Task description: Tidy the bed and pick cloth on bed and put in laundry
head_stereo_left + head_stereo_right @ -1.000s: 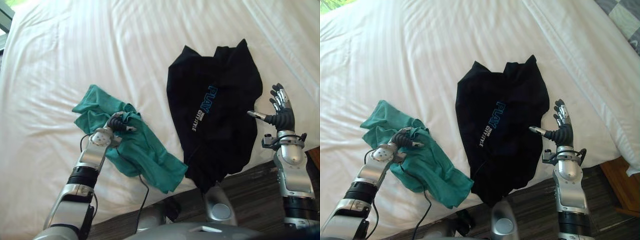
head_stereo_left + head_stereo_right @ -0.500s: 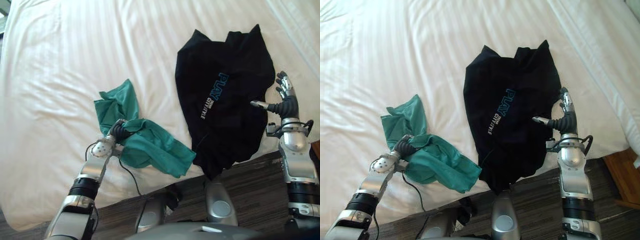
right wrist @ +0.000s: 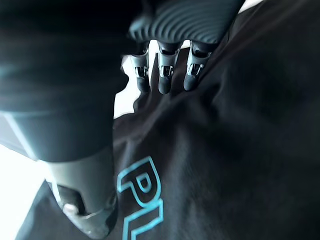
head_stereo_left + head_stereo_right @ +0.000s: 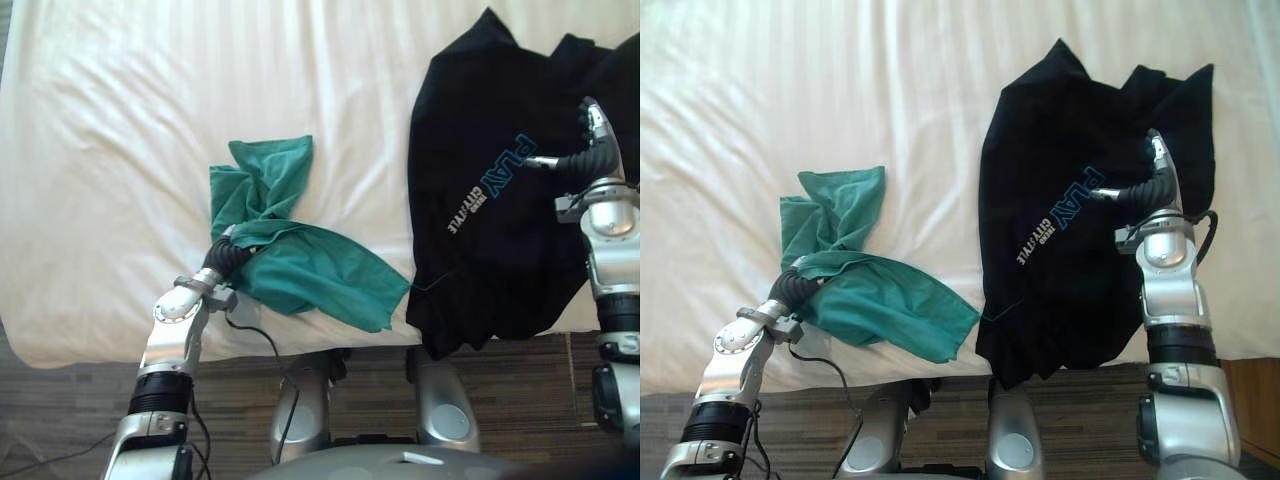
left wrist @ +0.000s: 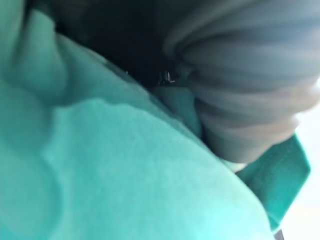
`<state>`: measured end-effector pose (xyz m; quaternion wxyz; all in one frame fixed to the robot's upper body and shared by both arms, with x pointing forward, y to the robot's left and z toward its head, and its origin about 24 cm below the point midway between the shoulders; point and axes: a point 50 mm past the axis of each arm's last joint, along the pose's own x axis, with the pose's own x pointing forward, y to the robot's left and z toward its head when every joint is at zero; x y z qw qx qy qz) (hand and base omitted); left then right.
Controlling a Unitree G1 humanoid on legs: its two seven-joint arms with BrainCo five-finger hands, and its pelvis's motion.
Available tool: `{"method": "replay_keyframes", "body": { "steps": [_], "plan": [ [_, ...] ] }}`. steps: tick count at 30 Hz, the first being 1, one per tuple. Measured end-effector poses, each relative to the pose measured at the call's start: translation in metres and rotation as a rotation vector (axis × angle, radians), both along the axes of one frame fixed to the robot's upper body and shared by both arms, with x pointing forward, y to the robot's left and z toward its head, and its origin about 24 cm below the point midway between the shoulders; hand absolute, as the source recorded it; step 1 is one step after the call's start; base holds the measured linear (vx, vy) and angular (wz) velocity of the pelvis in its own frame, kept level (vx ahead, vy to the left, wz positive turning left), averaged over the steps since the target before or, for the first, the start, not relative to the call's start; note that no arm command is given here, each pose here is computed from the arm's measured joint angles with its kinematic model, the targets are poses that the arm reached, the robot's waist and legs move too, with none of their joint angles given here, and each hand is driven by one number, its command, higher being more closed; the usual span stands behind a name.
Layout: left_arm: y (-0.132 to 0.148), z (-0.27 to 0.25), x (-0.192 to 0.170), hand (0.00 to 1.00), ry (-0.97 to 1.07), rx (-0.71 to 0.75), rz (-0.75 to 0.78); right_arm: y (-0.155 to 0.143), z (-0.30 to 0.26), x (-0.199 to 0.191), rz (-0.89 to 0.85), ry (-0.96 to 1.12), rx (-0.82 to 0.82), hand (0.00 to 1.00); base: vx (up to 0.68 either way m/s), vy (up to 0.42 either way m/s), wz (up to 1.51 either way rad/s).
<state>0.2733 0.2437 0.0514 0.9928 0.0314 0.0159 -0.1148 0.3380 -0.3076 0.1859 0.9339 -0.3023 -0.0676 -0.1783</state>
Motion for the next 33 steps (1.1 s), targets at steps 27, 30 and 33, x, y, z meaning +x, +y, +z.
{"method": "replay_keyframes", "body": {
  "steps": [27,30,33],
  "plan": [
    [0.013,-0.004,-0.002,1.00,-0.108,-0.054,0.281,0.014,-0.042,-0.002,0.058,-0.010,0.174,1.00,-0.02,-0.054,0.03],
    [0.014,-0.013,-0.002,1.00,-0.068,-0.038,0.300,0.027,-0.064,-0.004,0.080,0.029,0.187,1.00,0.04,-0.054,-0.07],
    [0.015,-0.022,0.000,1.00,-0.018,-0.051,0.320,0.041,-0.091,-0.008,0.100,0.076,0.208,1.00,0.01,-0.019,-0.09]
  ]
}}
